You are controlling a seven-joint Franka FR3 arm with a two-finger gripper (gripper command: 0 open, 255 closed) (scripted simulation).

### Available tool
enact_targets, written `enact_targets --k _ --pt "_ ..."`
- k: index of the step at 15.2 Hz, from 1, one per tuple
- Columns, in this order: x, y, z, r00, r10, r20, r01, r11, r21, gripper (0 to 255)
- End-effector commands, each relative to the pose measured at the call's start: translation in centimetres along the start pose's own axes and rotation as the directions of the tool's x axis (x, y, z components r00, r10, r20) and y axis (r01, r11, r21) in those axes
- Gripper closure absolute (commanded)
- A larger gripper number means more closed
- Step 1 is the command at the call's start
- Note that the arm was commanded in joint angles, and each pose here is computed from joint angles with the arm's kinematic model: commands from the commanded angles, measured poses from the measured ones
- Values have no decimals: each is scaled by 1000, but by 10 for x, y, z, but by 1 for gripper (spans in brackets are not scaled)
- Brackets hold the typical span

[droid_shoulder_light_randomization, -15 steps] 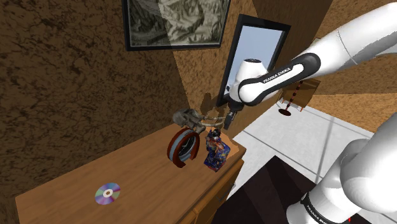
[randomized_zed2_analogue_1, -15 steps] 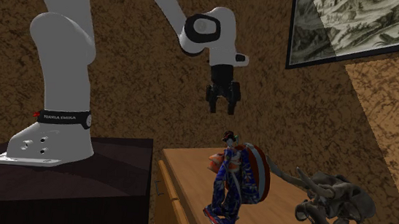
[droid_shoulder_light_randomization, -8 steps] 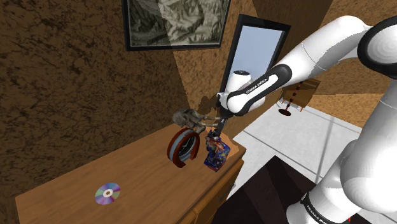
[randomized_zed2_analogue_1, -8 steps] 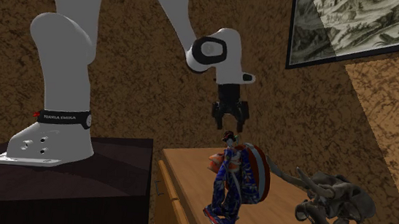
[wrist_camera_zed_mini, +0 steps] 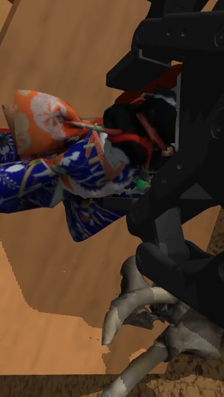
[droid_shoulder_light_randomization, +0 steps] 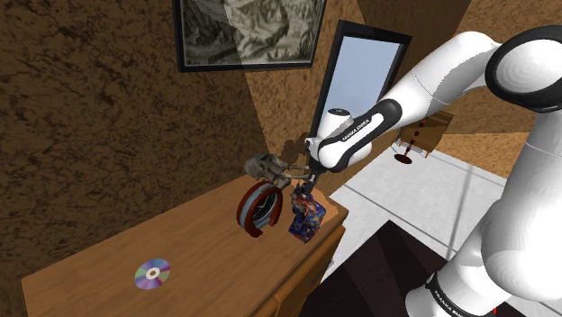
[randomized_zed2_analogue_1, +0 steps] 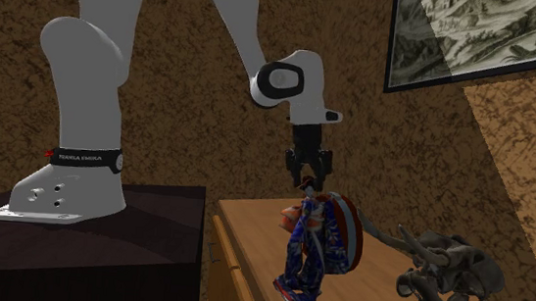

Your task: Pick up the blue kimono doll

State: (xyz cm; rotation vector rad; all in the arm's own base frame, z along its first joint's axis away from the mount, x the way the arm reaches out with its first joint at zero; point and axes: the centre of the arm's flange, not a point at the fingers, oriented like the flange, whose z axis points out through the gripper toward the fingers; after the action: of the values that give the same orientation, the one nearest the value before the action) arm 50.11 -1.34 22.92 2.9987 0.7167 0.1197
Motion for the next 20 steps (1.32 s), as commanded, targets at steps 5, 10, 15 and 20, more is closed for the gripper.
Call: enact_targets --k 5,10,15,20 --pt "-1 0 1 1000 0 1 0 1000 0 255" --pt "0 0 -10 1000 0 1 0 1000 0 255" --pt "2 2 -36 1000 0 1 0 1000 0 255" --pt "4 4 -62 1000 0 1 0 1000 0 255"
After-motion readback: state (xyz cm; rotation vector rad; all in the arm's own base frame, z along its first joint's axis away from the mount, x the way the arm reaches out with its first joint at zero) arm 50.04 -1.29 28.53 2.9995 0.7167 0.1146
